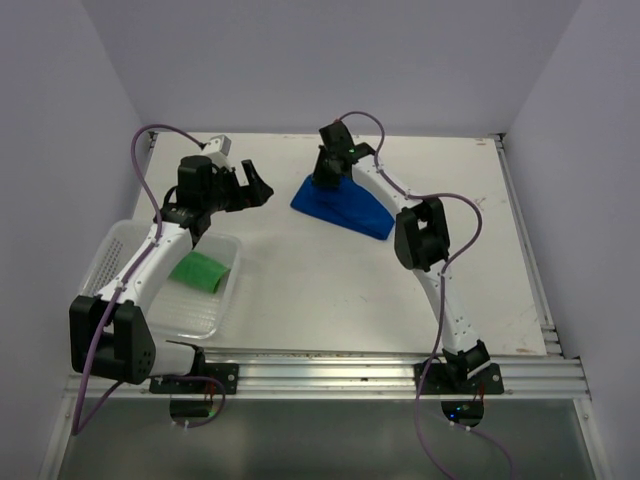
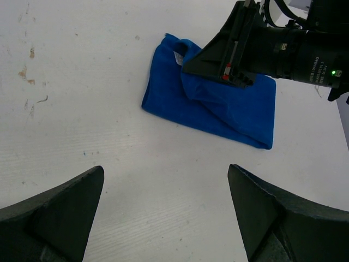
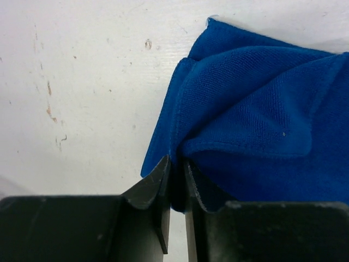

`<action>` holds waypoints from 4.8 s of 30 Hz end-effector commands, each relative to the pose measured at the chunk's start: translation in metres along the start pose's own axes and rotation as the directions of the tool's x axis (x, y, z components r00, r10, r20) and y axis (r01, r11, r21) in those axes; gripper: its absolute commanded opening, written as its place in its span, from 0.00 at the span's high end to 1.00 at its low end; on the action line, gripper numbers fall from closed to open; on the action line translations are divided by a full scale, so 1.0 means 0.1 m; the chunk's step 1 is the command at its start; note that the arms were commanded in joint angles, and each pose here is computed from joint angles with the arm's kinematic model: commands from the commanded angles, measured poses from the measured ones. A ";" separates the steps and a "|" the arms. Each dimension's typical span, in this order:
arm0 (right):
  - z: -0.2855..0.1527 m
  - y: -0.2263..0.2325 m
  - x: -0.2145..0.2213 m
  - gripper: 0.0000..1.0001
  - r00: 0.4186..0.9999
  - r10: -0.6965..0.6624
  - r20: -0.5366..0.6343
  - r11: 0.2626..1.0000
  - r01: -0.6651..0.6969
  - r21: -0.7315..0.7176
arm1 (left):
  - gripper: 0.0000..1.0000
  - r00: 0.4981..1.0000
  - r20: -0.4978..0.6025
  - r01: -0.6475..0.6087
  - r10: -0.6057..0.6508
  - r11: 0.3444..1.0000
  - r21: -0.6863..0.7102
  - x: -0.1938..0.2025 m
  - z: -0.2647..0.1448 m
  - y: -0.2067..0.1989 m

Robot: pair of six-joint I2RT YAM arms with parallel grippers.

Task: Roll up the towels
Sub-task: Fold the towel

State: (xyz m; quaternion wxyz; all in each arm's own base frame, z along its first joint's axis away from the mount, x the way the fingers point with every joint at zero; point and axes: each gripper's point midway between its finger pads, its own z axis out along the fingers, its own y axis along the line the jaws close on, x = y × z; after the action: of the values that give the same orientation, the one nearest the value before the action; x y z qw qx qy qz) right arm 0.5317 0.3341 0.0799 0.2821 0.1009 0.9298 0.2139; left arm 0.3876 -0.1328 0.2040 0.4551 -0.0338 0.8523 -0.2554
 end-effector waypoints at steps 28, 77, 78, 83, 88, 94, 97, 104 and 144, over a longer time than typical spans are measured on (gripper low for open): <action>-0.06 1.00 -0.05 0.43 0.996 -0.044 0.083 0.902 0.076 -0.424 | 0.01 1.000 -0.007 -0.002 0.003 0.997 0.071 0.01 0.04 -0.14; 0.17 -0.05 -0.19 0.41 0.992 -0.013 0.123 0.998 0.021 -0.065 | 0.00 1.000 -0.031 -0.002 0.005 0.996 0.084 0.06 0.08 -0.14; 0.19 -0.06 -0.20 0.41 0.991 -0.013 0.132 0.998 0.022 -0.060 | 0.00 1.000 -0.031 -0.002 0.005 0.996 0.084 0.06 0.08 -0.14; 0.21 -0.05 -0.33 0.41 0.985 -0.009 0.172 0.998 0.019 -0.061 | 0.00 0.999 -0.036 -0.001 0.004 0.996 0.085 0.07 0.09 -0.13; 0.27 -0.07 -0.40 0.41 0.981 0.003 0.193 0.998 0.009 -0.065 | 0.00 0.999 -0.036 -0.002 0.005 0.996 0.092 0.06 0.09 -0.15; 0.39 -0.03 -0.58 0.41 0.967 0.024 0.255 0.996 -0.002 -0.085 | 0.00 0.999 -0.040 0.001 0.003 0.995 0.095 0.08 0.09 -0.15; 0.42 0.07 -0.68 0.39 0.954 0.024 0.298 0.992 0.014 -0.124 | 0.00 0.999 -0.040 -0.001 0.005 0.995 0.098 0.07 0.09 -0.16; 0.09 0.32 -0.92 0.35 0.929 -0.028 0.370 0.978 0.102 -0.182 | 0.00 0.999 -0.043 -0.001 0.006 0.995 0.097 0.08 0.10 -0.15; -0.73 -1.05 0.30 0.68 0.946 -0.315 0.076 0.942 0.302 0.147 | 0.00 0.999 -0.046 -0.021 0.024 0.997 0.076 0.12 0.13 -0.11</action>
State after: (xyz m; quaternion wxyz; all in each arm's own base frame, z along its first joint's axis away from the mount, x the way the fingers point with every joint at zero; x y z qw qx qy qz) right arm 0.4668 0.2201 0.0792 0.3667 0.0028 0.9261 0.0883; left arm 0.3846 -0.1466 0.1890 0.4231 -0.0160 0.8601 -0.2844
